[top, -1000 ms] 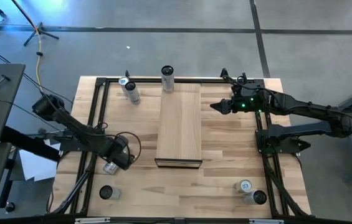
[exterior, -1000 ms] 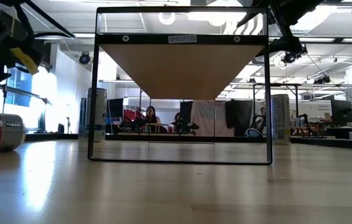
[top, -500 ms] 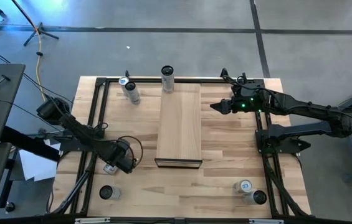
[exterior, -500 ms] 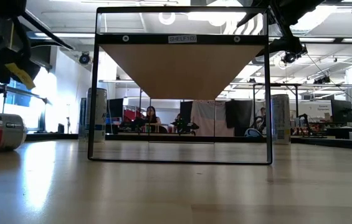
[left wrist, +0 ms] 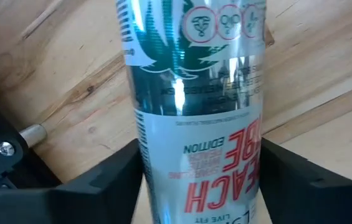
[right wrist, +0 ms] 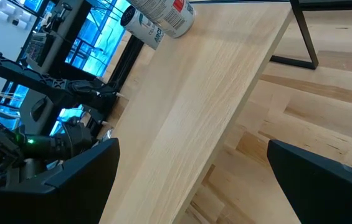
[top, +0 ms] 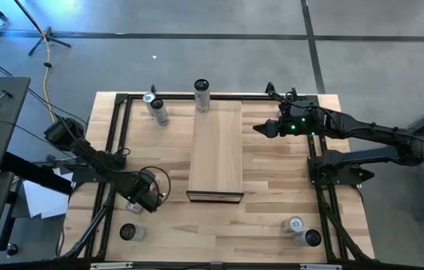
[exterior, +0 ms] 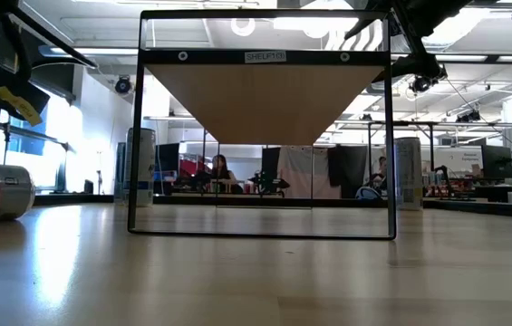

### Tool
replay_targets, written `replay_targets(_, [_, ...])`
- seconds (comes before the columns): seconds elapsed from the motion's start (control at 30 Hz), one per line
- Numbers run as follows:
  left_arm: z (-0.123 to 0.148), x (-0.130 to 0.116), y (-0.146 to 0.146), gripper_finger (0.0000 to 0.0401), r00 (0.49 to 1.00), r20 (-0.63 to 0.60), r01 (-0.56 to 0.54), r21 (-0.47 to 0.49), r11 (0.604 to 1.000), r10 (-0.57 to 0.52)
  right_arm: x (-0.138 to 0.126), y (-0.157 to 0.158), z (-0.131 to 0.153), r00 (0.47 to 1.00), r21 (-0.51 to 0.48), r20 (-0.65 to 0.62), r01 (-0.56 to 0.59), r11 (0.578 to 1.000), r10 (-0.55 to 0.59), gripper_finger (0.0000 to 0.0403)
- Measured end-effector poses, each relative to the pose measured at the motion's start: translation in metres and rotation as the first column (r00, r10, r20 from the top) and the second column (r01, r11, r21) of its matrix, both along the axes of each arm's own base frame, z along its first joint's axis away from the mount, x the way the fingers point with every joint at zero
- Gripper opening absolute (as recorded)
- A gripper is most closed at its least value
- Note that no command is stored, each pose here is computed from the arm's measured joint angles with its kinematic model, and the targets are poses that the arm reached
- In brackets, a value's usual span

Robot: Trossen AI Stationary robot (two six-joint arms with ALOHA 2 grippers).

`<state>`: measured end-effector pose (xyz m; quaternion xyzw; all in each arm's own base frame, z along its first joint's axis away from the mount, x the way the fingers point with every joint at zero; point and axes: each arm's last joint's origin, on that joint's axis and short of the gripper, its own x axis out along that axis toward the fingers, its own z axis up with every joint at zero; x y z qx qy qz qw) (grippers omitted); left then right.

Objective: Place canned beverage on shelf
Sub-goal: Put the white pink soda can on the shelf aligned with the white pink soda can

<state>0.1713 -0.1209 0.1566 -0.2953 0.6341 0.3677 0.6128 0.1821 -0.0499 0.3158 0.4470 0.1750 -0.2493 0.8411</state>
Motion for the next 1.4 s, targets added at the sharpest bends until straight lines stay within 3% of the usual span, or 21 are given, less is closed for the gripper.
replay_targets(0.17, [0.003,-0.001,0.001,0.0169,1.0,0.013,0.019,-0.011,1.0,-0.019,0.0,0.0,0.0,1.0,-0.001,0.0,0.0,1.0,0.0,0.0394])
replay_targets(0.4, [0.041,-0.012,0.01,0.0175,0.994,0.104,0.031,-0.056,0.998,-0.025,0.0,0.0,0.0,1.0,-0.004,0.001,0.006,1.0,-0.006,0.0394])
replay_targets(0.57, [0.091,-0.026,0.024,0.0178,0.943,0.33,-0.023,-0.068,0.997,0.044,0.0,0.0,0.0,1.0,-0.005,0.001,0.007,1.0,-0.007,0.0394])
replay_targets(0.67, [0.123,-0.034,0.035,0.0178,0.851,0.521,-0.042,-0.068,0.997,0.072,0.0,0.0,0.0,1.0,0.0,0.004,0.01,1.0,-0.01,0.0394])
replay_targets(0.8, [0.16,-0.046,0.048,0.0179,0.69,0.72,-0.041,-0.057,0.998,0.07,0.001,0.0,0.001,1.0,0.023,0.019,0.007,1.0,-0.008,0.0394])
replay_targets(0.97, [0.201,-0.053,0.058,0.0179,0.439,0.898,-0.01,0.033,0.999,-0.025,0.006,0.001,0.011,0.99,0.011,0.132,-0.051,0.999,0.049,0.0394])
replay_targets(1.1, [0.222,-0.044,0.057,0.0179,0.249,0.961,-0.059,0.141,0.988,-0.122,0.019,0.01,0.026,0.944,-0.105,0.29,-0.132,0.986,0.157,0.0394])
replay_targets(1.27, [0.234,-0.016,0.051,0.0179,0.138,0.968,-0.091,0.223,0.971,-0.209,0.048,0.032,0.035,0.866,-0.31,0.391,-0.195,0.93,0.312,0.0394])
replay_targets(1.4, [0.239,0.007,0.05,0.0179,0.063,0.974,-0.131,0.226,0.965,-0.219,0.072,0.048,0.039,0.884,-0.46,0.287,-0.211,0.862,0.37,0.0394])
